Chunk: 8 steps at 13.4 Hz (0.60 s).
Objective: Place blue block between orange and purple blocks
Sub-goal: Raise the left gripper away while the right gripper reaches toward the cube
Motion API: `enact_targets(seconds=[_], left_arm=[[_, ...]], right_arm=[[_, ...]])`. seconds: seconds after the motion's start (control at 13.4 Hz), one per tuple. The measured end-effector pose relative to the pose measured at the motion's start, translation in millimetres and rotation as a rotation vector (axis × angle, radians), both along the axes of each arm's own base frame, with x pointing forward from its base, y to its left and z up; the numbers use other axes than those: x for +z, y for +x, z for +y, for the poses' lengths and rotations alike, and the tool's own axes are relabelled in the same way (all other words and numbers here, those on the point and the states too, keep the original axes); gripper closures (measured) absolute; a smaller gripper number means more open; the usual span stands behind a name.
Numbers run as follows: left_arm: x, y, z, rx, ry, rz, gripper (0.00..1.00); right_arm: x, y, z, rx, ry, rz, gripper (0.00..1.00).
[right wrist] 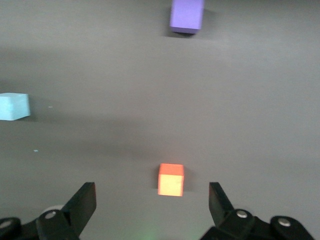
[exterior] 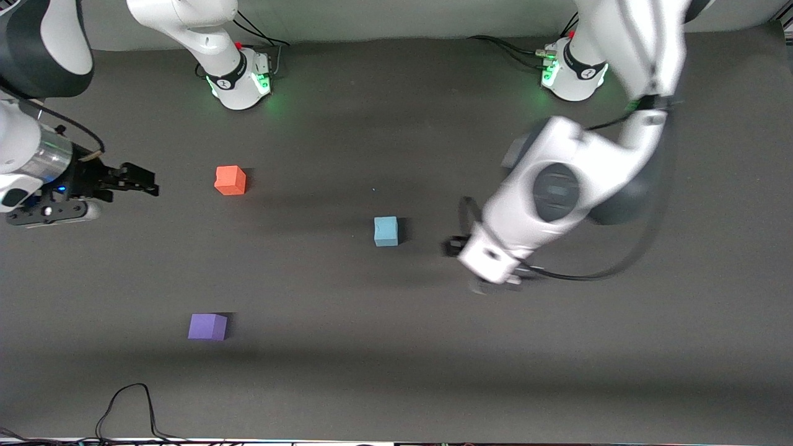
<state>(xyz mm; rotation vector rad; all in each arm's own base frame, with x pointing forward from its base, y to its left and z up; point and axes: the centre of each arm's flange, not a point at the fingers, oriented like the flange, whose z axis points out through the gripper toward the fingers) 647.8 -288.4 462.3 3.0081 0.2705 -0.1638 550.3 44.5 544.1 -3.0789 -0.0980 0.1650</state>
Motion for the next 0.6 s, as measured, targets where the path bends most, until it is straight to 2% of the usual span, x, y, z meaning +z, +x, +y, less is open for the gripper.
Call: enact_targets(seconds=[0.22,0.45,0.6], left_arm=[[16,6,107,-0.031,0.013,0.009,0.0],[32,-11,213,-0.116,0.015,0.0,0.0],[45,-28,266,-0.152,0.017,-0.014,0.0]], right_arm=[[4,-17,104,-0.021,-0.009,-0.003,0.0],[6,-50,215,-0.012,-0.017,-0.009,0.0],[4,-74,284,-0.023,0.006,0.009,0.0]])
